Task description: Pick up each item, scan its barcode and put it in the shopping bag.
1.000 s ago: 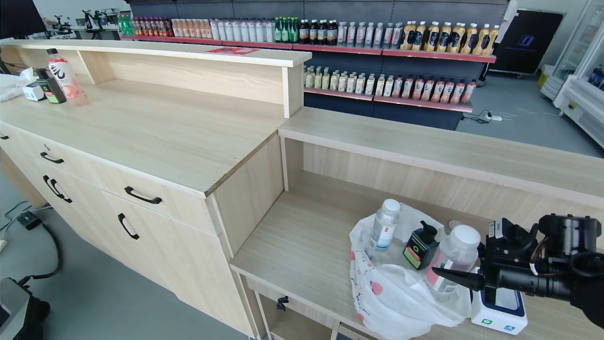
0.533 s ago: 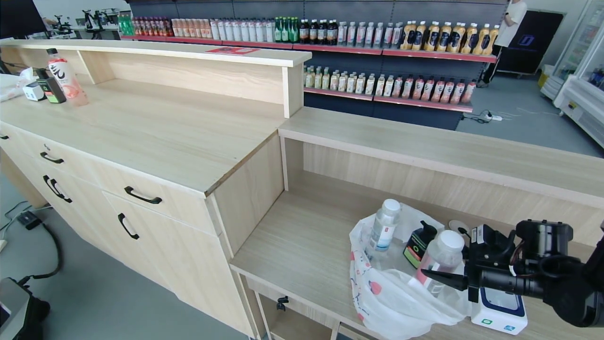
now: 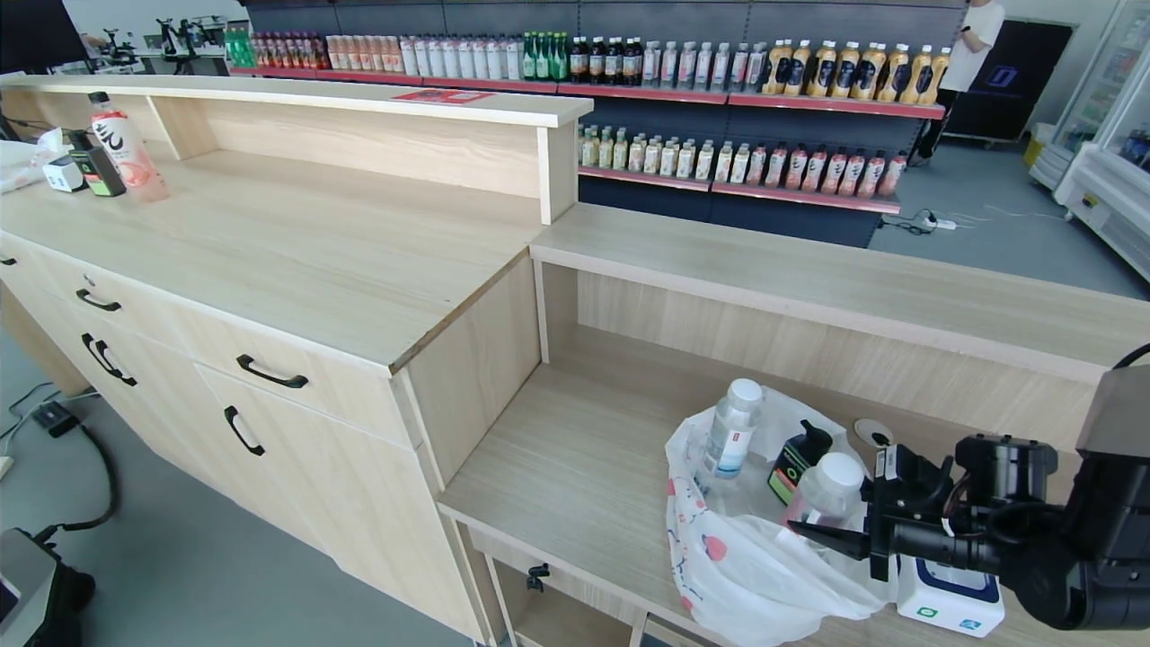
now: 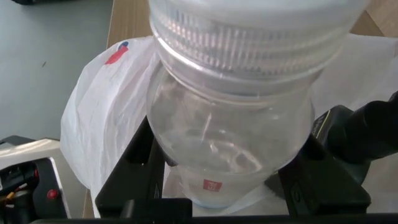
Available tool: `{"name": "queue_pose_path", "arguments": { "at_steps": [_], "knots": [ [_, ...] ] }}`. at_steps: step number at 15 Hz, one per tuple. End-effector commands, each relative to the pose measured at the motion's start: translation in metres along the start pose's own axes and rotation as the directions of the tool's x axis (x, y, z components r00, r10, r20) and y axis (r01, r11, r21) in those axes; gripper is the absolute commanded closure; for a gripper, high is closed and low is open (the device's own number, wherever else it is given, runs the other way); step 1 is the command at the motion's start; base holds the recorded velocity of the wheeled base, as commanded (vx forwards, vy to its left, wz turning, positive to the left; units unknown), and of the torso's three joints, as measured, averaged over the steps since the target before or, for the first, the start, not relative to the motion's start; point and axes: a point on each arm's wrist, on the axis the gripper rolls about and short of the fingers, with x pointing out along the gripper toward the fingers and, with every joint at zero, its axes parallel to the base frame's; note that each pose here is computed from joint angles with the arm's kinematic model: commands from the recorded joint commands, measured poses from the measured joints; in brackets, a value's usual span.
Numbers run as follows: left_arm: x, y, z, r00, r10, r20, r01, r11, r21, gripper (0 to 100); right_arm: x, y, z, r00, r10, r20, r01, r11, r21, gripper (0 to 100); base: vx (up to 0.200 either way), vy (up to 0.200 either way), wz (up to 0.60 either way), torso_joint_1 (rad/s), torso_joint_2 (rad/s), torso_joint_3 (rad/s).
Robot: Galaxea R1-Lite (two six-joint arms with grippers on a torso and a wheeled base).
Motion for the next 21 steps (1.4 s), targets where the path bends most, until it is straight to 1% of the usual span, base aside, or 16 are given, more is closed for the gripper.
{"name": "queue_pose_path", "arguments": {
  "at_steps": [1,4,14,15,18,20,21],
  "knots": [
    [0.0,0.0,0.0,1.0,0.0,-0.001,0.0,1.0,0.0,0,0.003,0.002,-0.009,1.0,0.011,-0.01,-0.01,1.0,0.022,100,0.0,0.0,0.0,0.0,0.0,0.0],
    [0.0,0.0,0.0,1.0,0.0,-0.001,0.0,1.0,0.0,0,0.006,0.0,-0.014,1.0,0.004,-0.003,-0.004,1.0,0.008,100,0.0,0.0,0.0,0.0,0.0,0.0],
    [0.0,0.0,0.0,1.0,0.0,-0.001,0.0,1.0,0.0,0,0.006,0.002,-0.016,1.0,0.008,-0.007,-0.008,1.0,0.009,100,0.0,0.0,0.0,0.0,0.0,0.0],
    [0.0,0.0,0.0,1.0,0.0,-0.001,0.0,1.0,0.0,0,0.006,0.002,-0.016,1.0,0.008,-0.007,-0.008,1.0,0.009,0,0.0,0.0,0.0,0.0,0.0,0.0],
    [0.0,0.0,0.0,1.0,0.0,-0.001,0.0,1.0,0.0,0,0.005,0.001,-0.014,1.0,0.006,-0.007,-0.006,1.0,0.01,0,0.0,0.0,0.0,0.0,0.0,0.0],
    [0.0,0.0,0.0,1.0,0.0,-0.001,0.0,1.0,0.0,0,0.002,-0.002,-0.005,1.0,-0.006,0.004,0.006,1.0,-0.004,0,0.0,0.0,0.0,0.0,0.0,0.0],
    [0.0,0.0,0.0,1.0,0.0,-0.001,0.0,1.0,0.0,0,-0.002,-0.004,0.007,1.0,-0.017,0.016,0.017,1.0,-0.01,0,0.0,0.0,0.0,0.0,0.0,0.0]
  ]
}}
